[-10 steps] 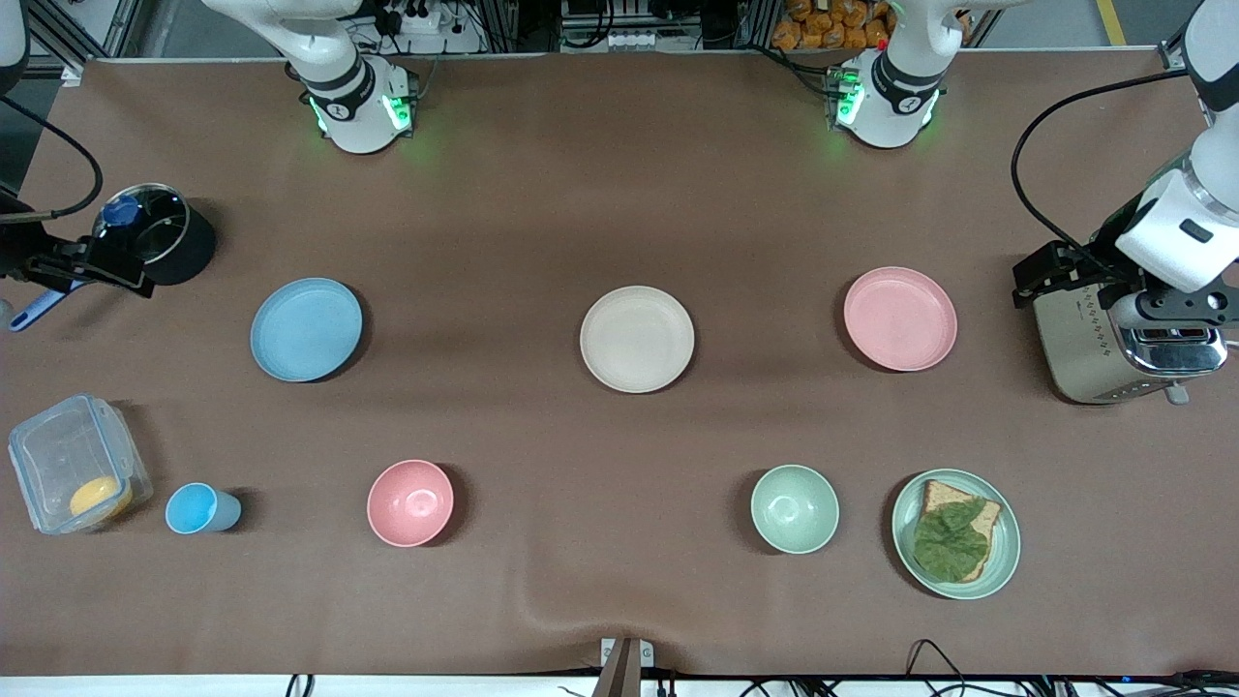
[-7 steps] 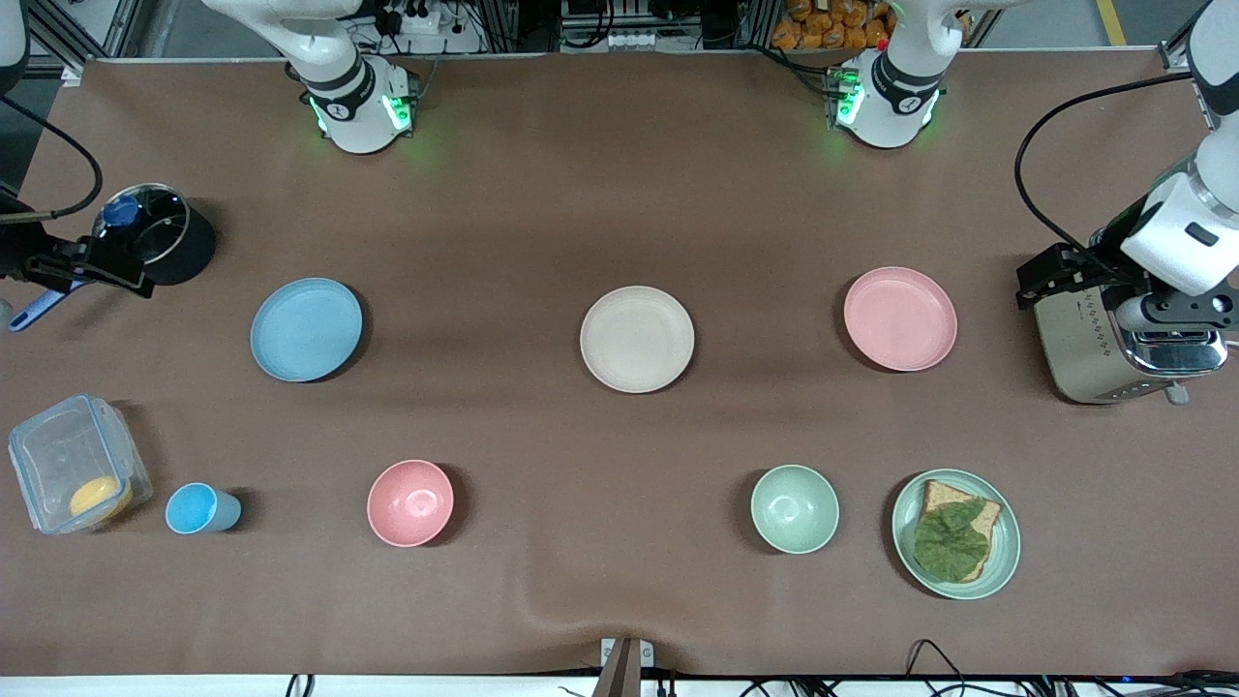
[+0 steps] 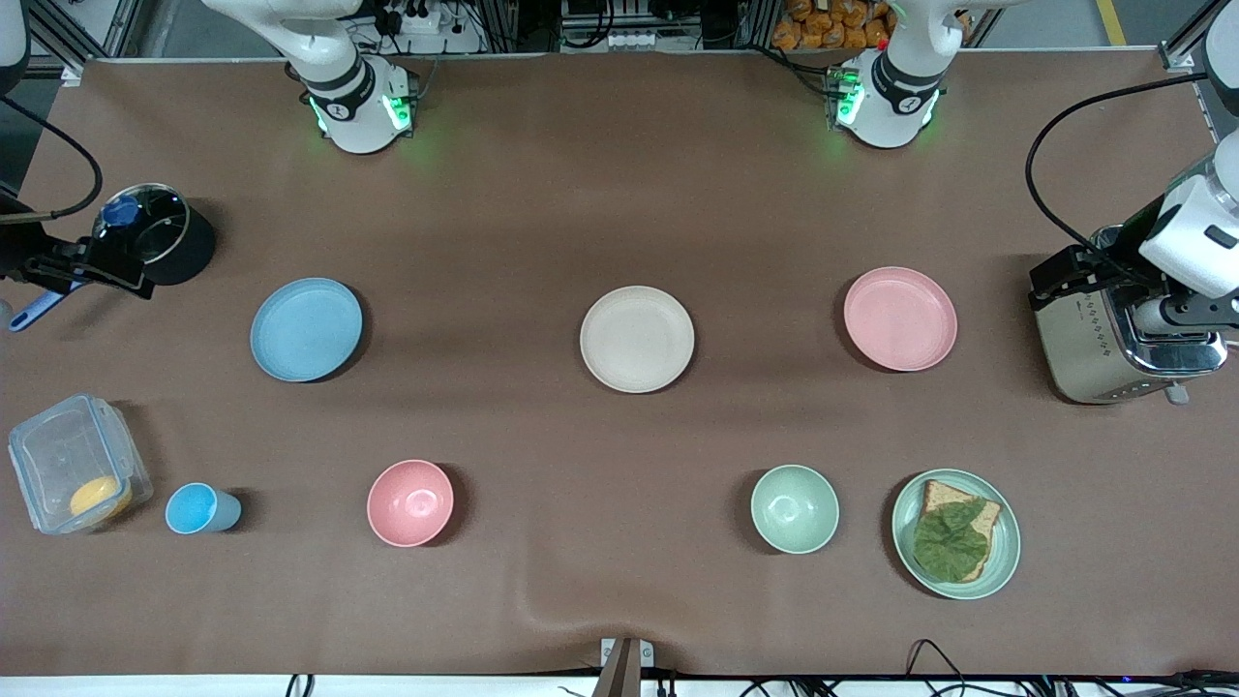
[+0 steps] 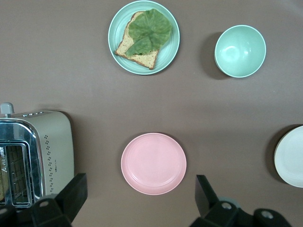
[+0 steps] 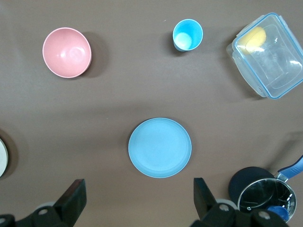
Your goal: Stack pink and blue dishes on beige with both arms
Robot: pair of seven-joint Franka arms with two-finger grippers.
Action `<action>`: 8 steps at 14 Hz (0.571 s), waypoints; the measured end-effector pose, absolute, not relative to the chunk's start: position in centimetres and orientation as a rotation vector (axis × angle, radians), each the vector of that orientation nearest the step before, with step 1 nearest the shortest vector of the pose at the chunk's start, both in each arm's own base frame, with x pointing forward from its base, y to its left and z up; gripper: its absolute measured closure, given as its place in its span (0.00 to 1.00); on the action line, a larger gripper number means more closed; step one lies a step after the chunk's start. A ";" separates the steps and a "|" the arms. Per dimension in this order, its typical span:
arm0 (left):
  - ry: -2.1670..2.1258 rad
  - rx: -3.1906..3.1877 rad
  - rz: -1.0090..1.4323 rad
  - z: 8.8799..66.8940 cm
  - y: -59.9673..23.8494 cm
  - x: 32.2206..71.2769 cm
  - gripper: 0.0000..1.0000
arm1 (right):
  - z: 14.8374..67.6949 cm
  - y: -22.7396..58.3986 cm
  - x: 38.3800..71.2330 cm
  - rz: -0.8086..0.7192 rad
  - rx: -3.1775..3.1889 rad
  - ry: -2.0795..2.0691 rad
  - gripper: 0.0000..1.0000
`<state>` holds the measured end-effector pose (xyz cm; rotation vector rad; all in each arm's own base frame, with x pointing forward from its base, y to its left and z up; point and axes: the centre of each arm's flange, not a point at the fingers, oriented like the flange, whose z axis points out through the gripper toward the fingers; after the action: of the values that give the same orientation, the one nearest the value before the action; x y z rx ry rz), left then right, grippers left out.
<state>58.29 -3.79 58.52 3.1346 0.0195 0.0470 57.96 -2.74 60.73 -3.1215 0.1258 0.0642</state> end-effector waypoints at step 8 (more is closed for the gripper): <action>0.018 3.135 0.044 58.4 -3.8 58.3 0.00 | 59.8 -2.8 58.4 0.087 -3.121 0.127 0.00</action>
<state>58.34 -3.83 58.42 3.1347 0.0184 0.0442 58.44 -2.81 59.76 -3.1205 0.1270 0.0874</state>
